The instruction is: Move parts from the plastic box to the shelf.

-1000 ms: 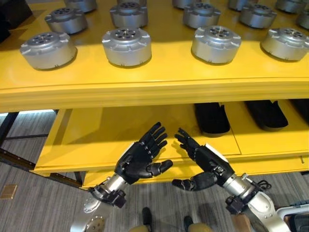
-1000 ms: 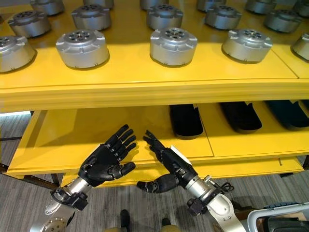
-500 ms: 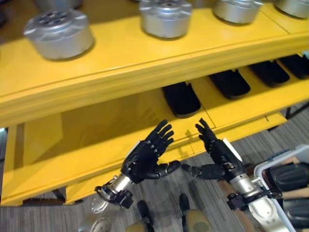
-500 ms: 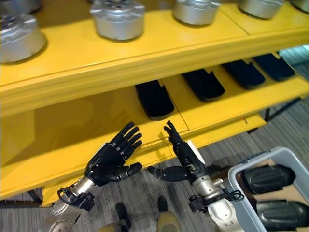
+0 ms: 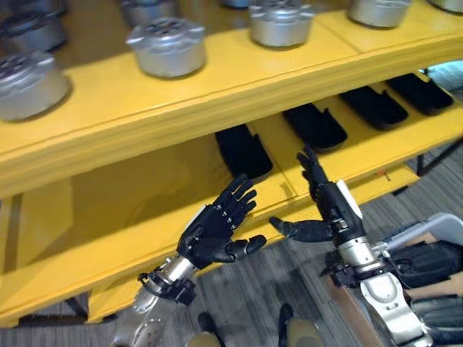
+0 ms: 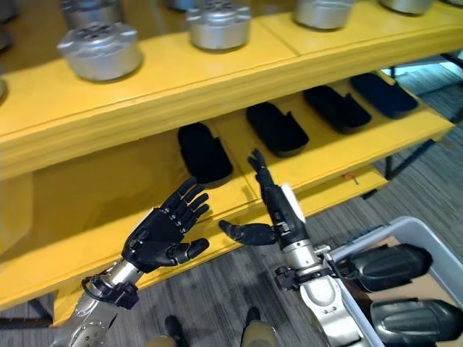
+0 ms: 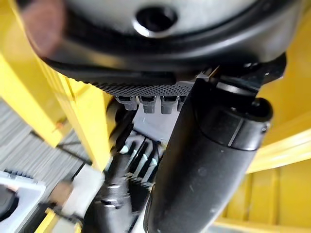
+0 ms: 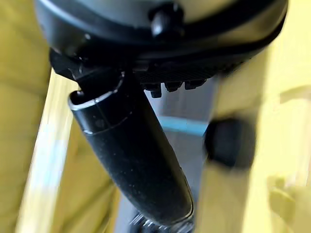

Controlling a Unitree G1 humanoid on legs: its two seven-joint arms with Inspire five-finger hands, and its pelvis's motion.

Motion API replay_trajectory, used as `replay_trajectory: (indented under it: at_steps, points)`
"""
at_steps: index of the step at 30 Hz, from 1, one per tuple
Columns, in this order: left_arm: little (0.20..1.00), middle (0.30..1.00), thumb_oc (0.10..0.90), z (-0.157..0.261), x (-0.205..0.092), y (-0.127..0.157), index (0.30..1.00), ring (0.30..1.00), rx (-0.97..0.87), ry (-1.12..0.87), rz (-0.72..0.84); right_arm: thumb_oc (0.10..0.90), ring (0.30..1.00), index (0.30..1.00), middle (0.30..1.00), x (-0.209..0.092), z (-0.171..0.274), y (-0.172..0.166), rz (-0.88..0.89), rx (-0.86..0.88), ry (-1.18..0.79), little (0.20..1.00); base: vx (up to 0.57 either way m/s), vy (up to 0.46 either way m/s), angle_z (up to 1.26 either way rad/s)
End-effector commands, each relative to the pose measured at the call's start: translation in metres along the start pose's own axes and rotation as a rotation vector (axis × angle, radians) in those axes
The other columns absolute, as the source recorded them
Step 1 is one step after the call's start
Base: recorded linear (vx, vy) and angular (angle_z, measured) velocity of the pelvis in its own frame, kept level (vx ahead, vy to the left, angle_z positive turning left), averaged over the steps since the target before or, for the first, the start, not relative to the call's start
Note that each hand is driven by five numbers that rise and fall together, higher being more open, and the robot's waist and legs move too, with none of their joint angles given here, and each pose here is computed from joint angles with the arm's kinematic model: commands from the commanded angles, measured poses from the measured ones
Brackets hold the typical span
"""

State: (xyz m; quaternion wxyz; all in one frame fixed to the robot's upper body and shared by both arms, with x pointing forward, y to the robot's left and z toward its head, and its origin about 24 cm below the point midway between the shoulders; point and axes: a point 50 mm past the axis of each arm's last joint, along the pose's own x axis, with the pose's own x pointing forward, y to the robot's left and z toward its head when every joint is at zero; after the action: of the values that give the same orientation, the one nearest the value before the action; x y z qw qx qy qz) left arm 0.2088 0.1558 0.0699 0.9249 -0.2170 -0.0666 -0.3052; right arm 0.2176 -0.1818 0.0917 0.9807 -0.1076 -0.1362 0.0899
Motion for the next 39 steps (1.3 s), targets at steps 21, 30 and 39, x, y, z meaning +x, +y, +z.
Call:
replay_trajectory:
  at_steps: [21, 30, 39]
  points:
    - [1.0, 1.0, 0.9, 0.026, 0.029, -0.018, 1.0, 1.0, -0.007, -0.19, -0.175, 0.9, 1.0, 1.0, 1.0, -0.026, -0.009, -0.038, -0.196, -0.015, 0.003, 1.0, -0.09, -0.199, -0.36]
    - [1.0, 1.0, 0.9, 0.026, -0.01, -0.004, 1.0, 1.0, 0.004, -0.191, -0.02, 0.9, 1.0, 1.0, 1.0, -0.034, -0.014, -0.015, -0.004, 0.077, 0.032, 1.0, 0.05, -0.081, -1.66]
    - [1.0, 1.0, 0.9, 0.022, -0.021, -0.007, 1.0, 1.0, 0.02, -0.158, -0.035, 0.9, 1.0, 1.0, 1.0, -0.028, -0.015, -0.01, -0.009, 0.121, 0.027, 1.0, 0.01, 0.043, -0.28]
